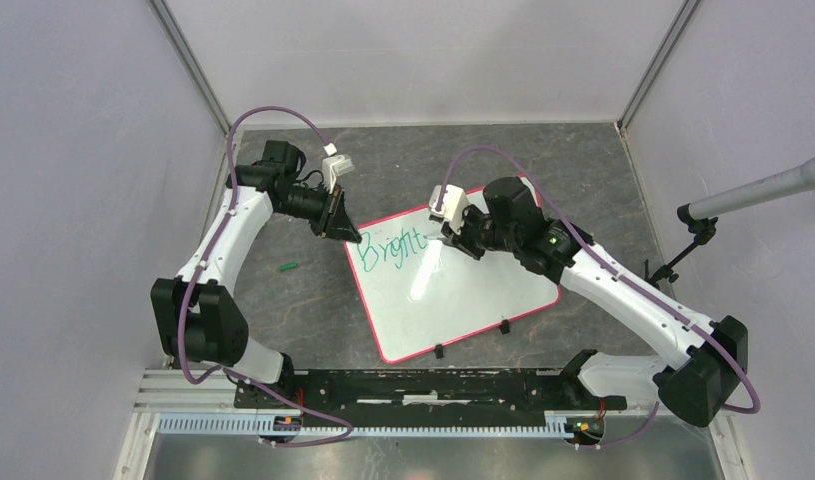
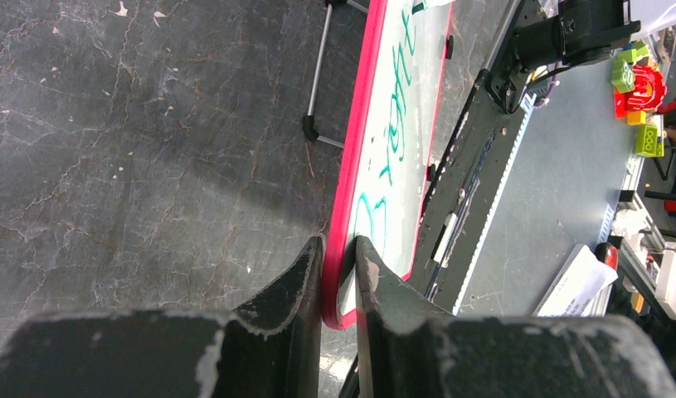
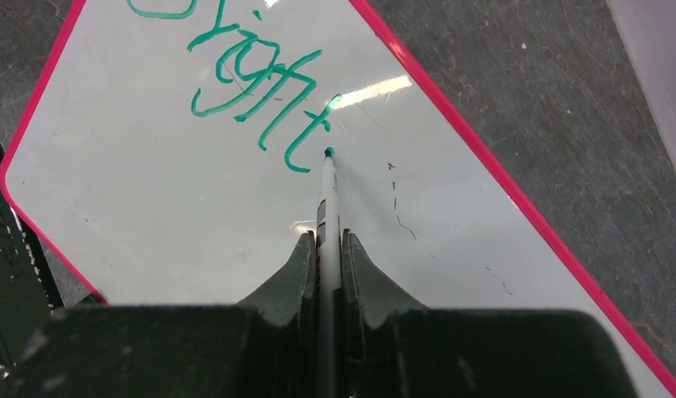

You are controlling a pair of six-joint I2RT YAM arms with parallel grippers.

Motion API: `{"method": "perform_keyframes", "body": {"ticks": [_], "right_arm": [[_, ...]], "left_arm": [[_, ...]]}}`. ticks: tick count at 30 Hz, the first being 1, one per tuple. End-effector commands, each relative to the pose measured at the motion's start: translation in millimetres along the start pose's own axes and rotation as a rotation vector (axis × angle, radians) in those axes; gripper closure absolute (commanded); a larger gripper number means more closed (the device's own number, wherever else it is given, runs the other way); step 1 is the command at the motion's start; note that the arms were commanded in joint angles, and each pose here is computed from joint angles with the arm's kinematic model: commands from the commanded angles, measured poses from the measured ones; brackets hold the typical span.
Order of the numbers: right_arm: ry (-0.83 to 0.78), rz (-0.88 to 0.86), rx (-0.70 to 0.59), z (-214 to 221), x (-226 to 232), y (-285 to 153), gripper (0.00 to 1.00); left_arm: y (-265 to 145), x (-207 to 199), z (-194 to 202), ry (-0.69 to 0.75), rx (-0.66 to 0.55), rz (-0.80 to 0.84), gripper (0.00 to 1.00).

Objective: Write a sentence on the whiteboard

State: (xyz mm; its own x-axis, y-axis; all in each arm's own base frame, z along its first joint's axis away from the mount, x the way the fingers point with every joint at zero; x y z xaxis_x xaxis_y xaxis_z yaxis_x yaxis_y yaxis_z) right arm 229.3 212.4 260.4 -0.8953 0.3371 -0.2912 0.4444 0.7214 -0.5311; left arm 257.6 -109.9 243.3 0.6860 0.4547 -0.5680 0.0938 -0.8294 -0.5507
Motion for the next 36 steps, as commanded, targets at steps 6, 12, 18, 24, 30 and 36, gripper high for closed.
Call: {"method": "perform_keyframes", "body": {"ticks": [6, 12, 18, 24, 30, 36], "right_arm": [[0.014, -0.024, 0.034, 19.3, 12.5, -5.6, 1.00], [0.006, -0.012, 0.001, 4.8, 4.7, -4.6, 1.00], [-0.002, 0.027, -0.022, -10.2, -7.2, -2.5, 1.00], [-0.016, 0.057, -0.021, -17.7, -16.1, -1.5, 1.00], [-0.022, 0.080, -0.001, -14.3, -21.1, -5.3, 1.00], [-0.017, 0.092, 0.018, -5.6, -22.6, -11.7, 1.00]], "left_arm": [[1.8, 2.9, -2.4, 0.010, -0.012, 0.002, 0.97], [2.4, 3.8, -1.8, 0.010, -0.009, 0.003, 0.97], [1.5, 3.3, -0.7, 0.015, -0.008, -0.007, 0.97], [0.5, 2.5, 0.0, 0.020, -0.008, -0.013, 0.98], [1.0, 3.3, -0.4, 0.018, -0.007, -0.013, 0.98], [1.4, 4.2, -0.6, 0.016, -0.005, -0.012, 0.98]]}}
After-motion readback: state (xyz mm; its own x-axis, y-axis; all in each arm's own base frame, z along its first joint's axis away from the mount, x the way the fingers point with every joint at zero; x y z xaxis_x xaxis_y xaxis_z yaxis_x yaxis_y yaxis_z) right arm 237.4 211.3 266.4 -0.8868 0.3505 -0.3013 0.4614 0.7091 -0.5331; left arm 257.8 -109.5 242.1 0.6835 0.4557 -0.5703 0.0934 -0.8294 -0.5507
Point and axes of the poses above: each gripper's point midway between its finger pads, its own y axis out along the fingers, its own x axis along the line the jaws close on, z = x × y, the point moved 7 cm from there along -y, back along the fingers, and after that the axes turned 4 degrees about -y, right-handed, at the moved point
